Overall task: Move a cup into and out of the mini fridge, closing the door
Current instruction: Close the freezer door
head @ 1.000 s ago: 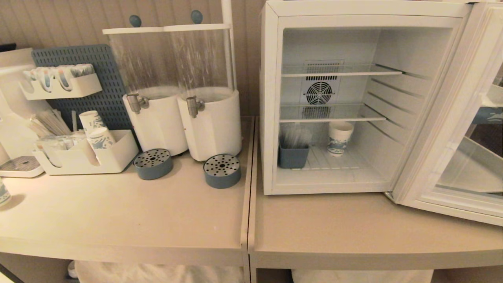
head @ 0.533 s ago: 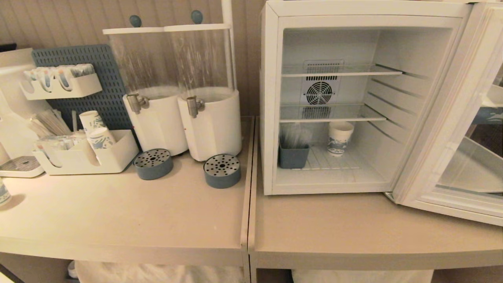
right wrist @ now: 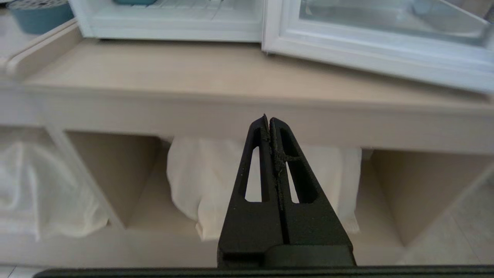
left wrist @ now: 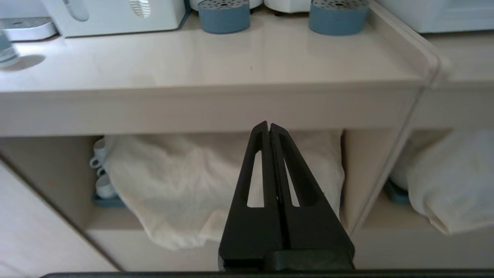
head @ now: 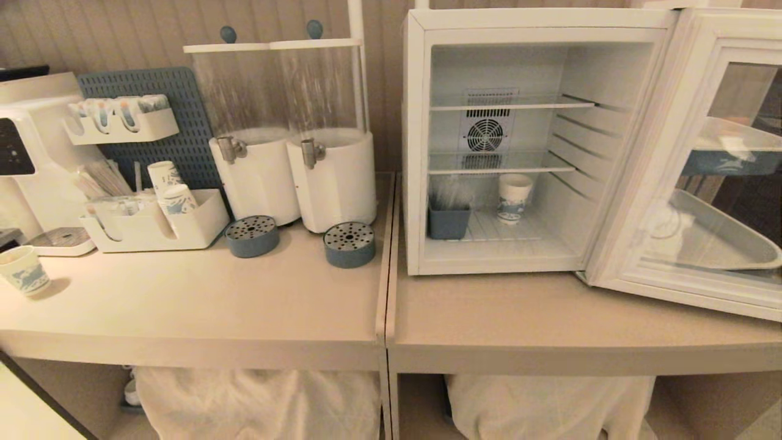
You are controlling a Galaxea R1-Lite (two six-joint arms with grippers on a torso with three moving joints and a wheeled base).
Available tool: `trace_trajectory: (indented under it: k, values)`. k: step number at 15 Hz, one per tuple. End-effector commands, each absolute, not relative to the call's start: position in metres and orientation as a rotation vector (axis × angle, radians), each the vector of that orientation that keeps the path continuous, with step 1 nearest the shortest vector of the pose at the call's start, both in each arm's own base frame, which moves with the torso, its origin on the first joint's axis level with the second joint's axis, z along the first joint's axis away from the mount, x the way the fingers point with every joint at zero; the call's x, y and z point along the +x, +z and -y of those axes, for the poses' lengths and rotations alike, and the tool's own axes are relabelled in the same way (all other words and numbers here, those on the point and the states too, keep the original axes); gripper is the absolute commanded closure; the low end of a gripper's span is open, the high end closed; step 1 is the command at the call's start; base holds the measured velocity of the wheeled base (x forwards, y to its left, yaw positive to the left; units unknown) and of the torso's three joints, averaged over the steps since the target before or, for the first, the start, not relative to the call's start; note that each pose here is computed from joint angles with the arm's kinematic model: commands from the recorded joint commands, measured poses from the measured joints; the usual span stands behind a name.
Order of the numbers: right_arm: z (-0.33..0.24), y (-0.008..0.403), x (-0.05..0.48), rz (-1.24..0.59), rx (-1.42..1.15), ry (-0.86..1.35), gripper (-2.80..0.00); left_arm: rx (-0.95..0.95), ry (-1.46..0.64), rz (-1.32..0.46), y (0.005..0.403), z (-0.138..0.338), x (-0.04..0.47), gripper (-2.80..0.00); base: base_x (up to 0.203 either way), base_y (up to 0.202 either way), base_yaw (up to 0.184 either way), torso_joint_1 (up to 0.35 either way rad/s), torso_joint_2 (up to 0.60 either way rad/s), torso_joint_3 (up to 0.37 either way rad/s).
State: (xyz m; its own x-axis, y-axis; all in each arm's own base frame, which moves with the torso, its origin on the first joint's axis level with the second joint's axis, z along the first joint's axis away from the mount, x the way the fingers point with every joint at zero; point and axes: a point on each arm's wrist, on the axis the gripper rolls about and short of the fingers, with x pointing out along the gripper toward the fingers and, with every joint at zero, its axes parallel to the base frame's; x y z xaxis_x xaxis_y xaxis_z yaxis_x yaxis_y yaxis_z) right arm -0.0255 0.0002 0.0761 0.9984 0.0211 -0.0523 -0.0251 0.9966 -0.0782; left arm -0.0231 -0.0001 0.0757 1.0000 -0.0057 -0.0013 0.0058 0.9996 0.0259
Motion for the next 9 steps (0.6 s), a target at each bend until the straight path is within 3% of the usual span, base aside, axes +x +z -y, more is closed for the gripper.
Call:
trace_trajectory:
  k: [1,5,9]
  values:
    - [-0.0002,0.076,-0.0256,-0.051,-0.078,0.024,0.0,0.026,-0.006,0.0,0.0756,0.0001,-0.0233,0.0,-0.192,0.0,-0.001,0.002,0.0,-0.001]
    - [-0.0002,0.076,-0.0256,-0.051,-0.078,0.022,0.0,0.026,-0.006,0.0,0.0761,0.0001,-0.0233,0.0,-0.167,0.0,0.002,-0.001,0.0,0.002]
    - [-0.0002,0.076,-0.0256,-0.051,-0.078,0.022,0.0,0.028,-0.008,-0.001,0.0759,0.0002,-0.0233,0.0,0.0,0.0,0.0,0.0,0.0,0.0]
